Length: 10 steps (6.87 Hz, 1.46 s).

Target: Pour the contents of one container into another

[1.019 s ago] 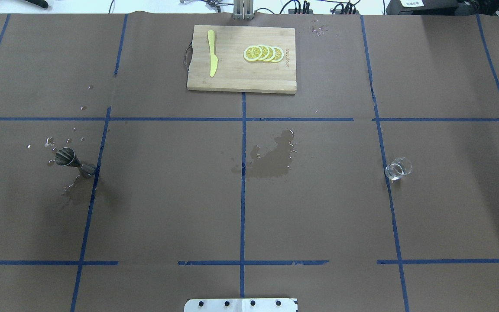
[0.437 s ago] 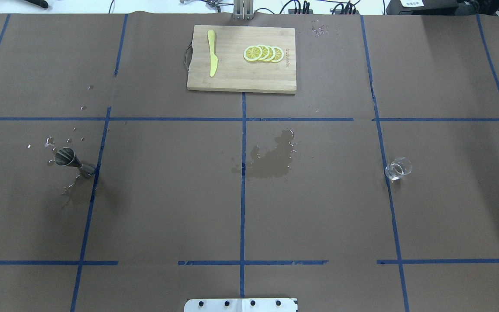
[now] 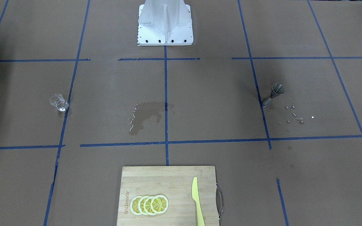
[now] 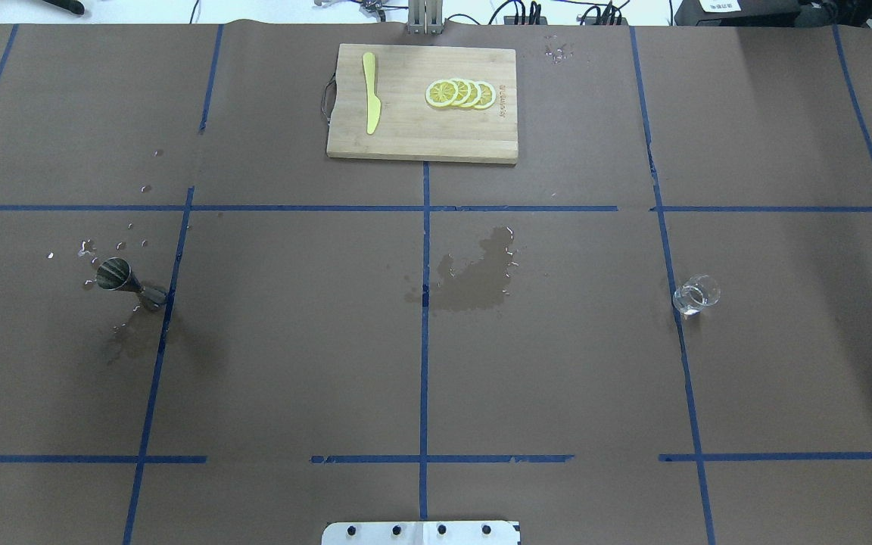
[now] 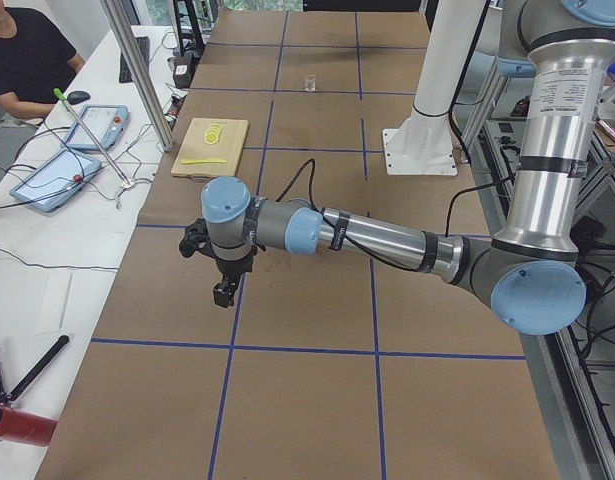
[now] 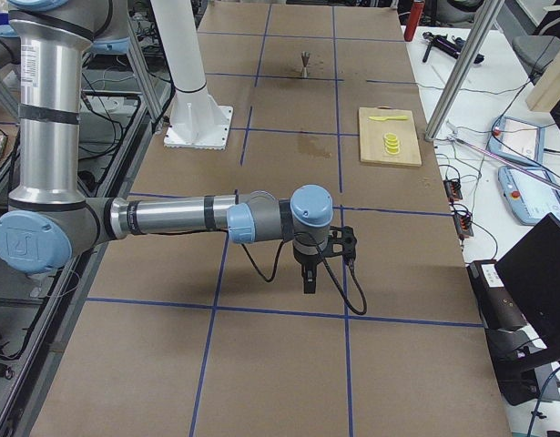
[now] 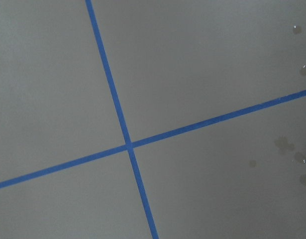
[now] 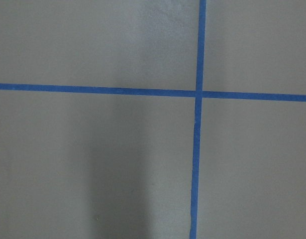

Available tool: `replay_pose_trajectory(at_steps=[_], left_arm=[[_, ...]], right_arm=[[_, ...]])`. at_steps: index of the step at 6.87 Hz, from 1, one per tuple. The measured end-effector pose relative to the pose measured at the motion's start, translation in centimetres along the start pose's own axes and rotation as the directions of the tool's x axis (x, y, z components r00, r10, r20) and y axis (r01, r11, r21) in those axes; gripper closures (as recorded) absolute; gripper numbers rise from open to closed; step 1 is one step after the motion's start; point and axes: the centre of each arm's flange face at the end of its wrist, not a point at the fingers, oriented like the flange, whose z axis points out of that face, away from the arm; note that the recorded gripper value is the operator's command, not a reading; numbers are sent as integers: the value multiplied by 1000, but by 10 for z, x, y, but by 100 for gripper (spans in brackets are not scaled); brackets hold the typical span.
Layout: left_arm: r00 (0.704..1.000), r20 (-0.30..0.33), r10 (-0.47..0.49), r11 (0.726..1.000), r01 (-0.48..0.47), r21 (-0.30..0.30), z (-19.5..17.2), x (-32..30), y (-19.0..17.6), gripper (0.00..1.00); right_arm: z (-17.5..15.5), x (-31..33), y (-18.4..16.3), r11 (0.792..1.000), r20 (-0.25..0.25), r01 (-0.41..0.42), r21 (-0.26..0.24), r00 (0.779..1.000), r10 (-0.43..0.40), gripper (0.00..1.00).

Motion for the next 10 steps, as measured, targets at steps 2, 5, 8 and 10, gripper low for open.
replay_pose_trajectory(at_steps=[2, 5, 8, 10], left_arm=[[1000, 0, 30, 999, -30, 22, -1, 5, -2, 0], [999, -53, 7, 995, -2, 95, 33, 86, -30, 0], [995, -96, -30, 977, 50, 208, 72, 262, -38, 8], [993, -106, -58, 940, 90, 329, 67, 359, -15, 1]], right_arm=[[-3, -4, -4, 1000, 4, 6, 6, 1000, -6, 0], [-9, -12, -6, 999, 6, 34, 21, 999, -34, 0], [-17, -21, -5, 994, 11, 83, 76, 996, -84, 0], [-18, -23, -6, 990, 12, 101, 97, 995, -103, 0]])
